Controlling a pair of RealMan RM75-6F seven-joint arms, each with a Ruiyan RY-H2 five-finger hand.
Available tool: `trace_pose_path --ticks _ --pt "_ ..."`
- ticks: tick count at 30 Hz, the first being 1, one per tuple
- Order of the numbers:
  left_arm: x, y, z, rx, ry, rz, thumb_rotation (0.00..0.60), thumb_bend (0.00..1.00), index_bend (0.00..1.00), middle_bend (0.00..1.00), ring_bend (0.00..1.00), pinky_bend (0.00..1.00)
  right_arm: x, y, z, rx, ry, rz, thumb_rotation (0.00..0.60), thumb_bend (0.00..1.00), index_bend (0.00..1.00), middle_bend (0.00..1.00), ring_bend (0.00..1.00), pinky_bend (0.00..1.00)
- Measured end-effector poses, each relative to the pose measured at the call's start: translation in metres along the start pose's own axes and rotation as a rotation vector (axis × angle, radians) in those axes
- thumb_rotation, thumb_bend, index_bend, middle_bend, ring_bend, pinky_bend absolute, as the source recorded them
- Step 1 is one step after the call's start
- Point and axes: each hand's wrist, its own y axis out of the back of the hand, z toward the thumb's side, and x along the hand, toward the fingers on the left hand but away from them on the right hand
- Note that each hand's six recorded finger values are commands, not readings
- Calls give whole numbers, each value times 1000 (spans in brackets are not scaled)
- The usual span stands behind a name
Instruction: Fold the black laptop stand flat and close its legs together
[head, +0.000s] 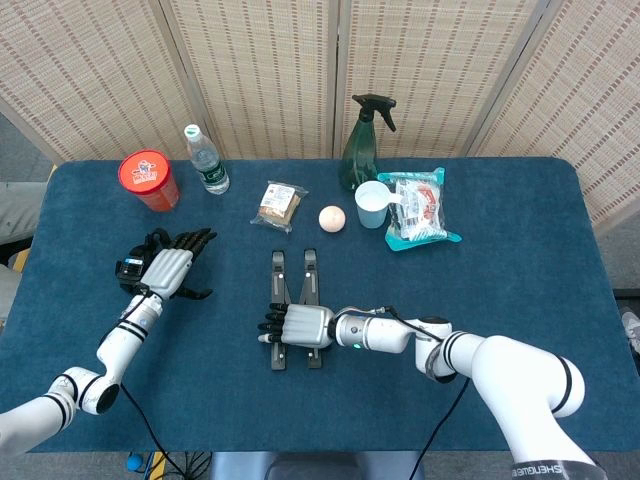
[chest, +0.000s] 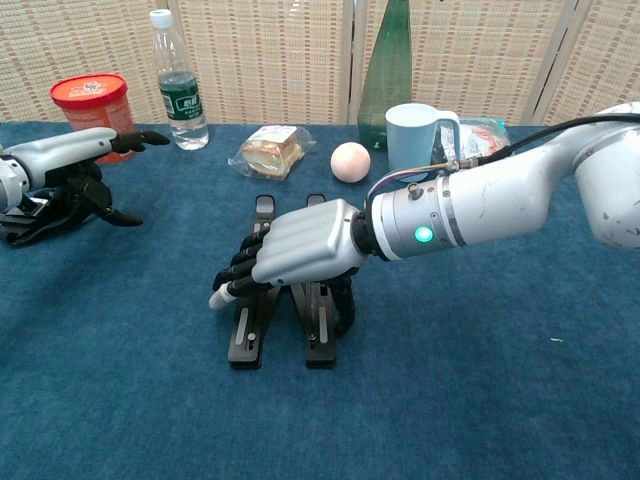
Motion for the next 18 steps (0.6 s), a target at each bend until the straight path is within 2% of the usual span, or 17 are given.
trace_pose_path --ticks 7,14,18 --pt "2 -2 3 -2 -6 -3 600 151 7 0 0 0 0 1 -3 -20 -5 29 600 129 0 60 0 0" --pt "2 -4 4 -1 -8 -7 600 151 7 0 0 0 -3 5 -5 -30 -14 22 600 158 1 164 0 0" --pt "2 -4 4 -3 -7 -5 600 151 6 0 0 0 -5 4 -6 -49 -20 20 600 175 34 215 0 0"
